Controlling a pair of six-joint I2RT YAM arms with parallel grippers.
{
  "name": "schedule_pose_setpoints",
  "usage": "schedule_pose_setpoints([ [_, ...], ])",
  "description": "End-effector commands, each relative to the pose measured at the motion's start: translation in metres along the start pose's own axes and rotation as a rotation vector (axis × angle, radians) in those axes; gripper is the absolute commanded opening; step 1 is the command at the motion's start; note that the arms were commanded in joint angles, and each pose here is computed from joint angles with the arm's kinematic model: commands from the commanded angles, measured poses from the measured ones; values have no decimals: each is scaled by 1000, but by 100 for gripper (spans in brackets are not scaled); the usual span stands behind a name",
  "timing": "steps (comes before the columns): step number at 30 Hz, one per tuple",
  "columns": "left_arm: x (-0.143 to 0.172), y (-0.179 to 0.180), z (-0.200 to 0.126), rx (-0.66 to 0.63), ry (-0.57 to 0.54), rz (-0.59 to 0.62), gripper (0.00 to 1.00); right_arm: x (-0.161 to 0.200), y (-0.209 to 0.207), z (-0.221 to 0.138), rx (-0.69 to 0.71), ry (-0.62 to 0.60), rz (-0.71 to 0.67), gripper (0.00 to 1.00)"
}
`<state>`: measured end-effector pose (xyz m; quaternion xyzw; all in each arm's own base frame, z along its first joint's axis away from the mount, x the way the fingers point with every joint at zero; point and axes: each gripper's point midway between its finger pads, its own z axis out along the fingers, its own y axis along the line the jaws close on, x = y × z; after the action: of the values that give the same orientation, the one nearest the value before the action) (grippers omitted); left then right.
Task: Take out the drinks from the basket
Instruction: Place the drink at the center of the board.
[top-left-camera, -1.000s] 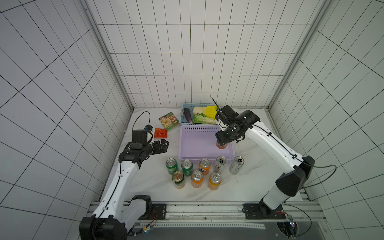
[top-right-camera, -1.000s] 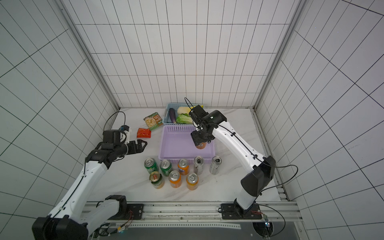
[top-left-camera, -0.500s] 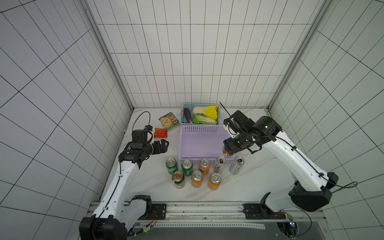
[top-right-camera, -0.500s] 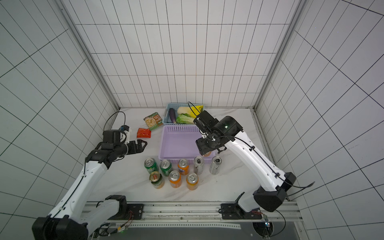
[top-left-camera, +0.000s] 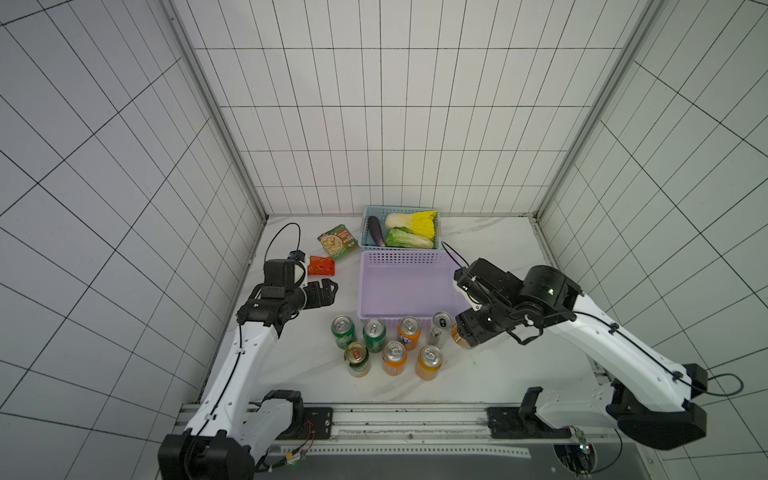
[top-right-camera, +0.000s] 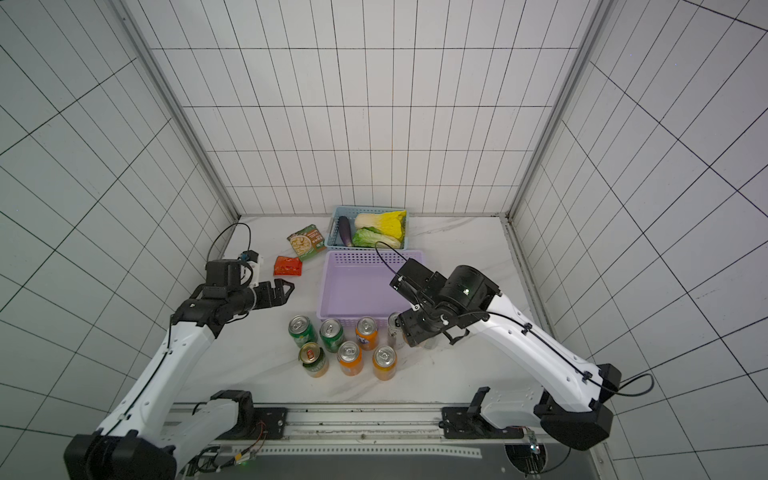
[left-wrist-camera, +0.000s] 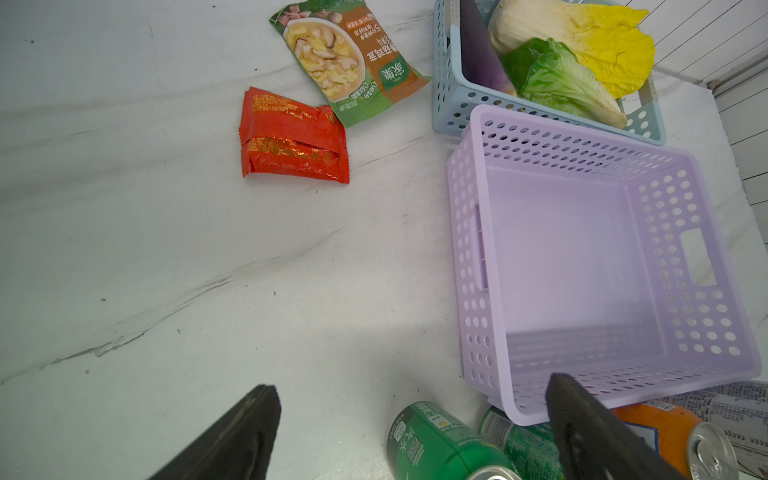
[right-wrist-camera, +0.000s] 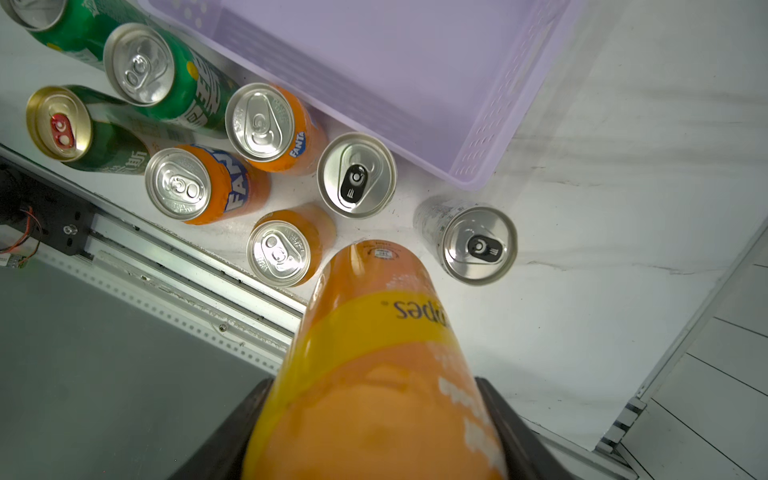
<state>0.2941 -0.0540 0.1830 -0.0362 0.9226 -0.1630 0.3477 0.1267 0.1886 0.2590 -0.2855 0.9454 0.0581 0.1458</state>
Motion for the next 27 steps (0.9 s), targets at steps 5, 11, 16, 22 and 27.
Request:
schedule_pose_setpoints([
  [5, -4, 3, -2, -20, -16, 15, 98, 13, 9, 13, -52, -60, 79, 68],
  [11, -4, 4, -3, -23, -18, 14, 98, 23, 5, 42, -15, -41, 90, 68],
  [16, -3, 4, -3, -26, -15, 14, 98, 30, 2, 65, 16, -20, 92, 68],
  [22, -4, 5, -3, -27, -17, 14, 98, 36, 0, 84, 27, -20, 106, 68],
  [27, -4, 5, -3, -28, -15, 14, 98, 41, -1, 93, 33, -8, 116, 68],
])
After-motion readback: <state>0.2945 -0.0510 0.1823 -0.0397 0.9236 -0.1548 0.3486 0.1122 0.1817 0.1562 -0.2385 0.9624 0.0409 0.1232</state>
